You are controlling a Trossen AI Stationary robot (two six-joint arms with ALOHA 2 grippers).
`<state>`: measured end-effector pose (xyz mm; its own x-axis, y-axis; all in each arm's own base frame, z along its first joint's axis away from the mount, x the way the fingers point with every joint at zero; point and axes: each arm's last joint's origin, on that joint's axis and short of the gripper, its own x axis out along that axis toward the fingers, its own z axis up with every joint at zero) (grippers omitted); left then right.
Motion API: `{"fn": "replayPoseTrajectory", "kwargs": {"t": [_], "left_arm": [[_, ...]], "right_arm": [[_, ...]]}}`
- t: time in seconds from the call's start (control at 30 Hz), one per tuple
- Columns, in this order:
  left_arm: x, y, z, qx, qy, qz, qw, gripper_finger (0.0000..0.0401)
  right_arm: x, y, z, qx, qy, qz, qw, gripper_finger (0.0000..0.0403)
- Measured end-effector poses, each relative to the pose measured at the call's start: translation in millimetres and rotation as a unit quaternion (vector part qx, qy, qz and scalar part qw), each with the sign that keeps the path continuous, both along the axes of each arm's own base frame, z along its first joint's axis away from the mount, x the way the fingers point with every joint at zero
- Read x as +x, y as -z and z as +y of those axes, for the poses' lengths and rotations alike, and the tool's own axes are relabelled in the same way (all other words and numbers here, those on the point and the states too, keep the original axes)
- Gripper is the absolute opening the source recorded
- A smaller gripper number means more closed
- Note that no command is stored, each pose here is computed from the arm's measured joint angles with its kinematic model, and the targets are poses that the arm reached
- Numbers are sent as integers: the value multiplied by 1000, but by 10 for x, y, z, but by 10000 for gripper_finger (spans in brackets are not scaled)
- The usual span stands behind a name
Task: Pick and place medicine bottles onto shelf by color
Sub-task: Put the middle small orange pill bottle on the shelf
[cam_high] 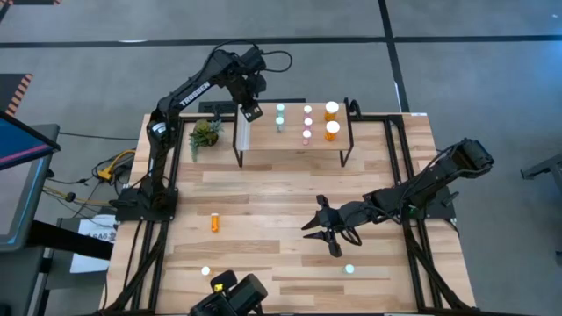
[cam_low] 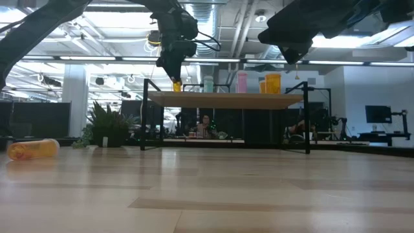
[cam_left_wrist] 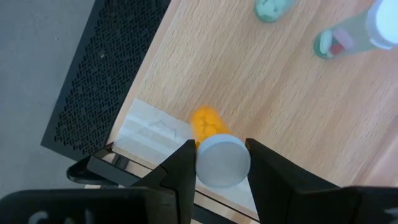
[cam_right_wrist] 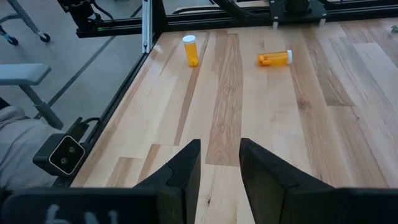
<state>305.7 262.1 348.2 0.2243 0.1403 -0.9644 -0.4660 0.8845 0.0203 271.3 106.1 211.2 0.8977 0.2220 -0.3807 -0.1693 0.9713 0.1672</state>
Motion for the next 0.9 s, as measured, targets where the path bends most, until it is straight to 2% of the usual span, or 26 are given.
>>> {"fn": "replayPoseTrajectory", "kwargs": {"t": [0.9], "left_arm": [[-1, 0, -8, -11, -11, -5, 1000, 108]], "right_arm": [[1, -3, 0, 1, 0, -2, 1000, 132]]}}
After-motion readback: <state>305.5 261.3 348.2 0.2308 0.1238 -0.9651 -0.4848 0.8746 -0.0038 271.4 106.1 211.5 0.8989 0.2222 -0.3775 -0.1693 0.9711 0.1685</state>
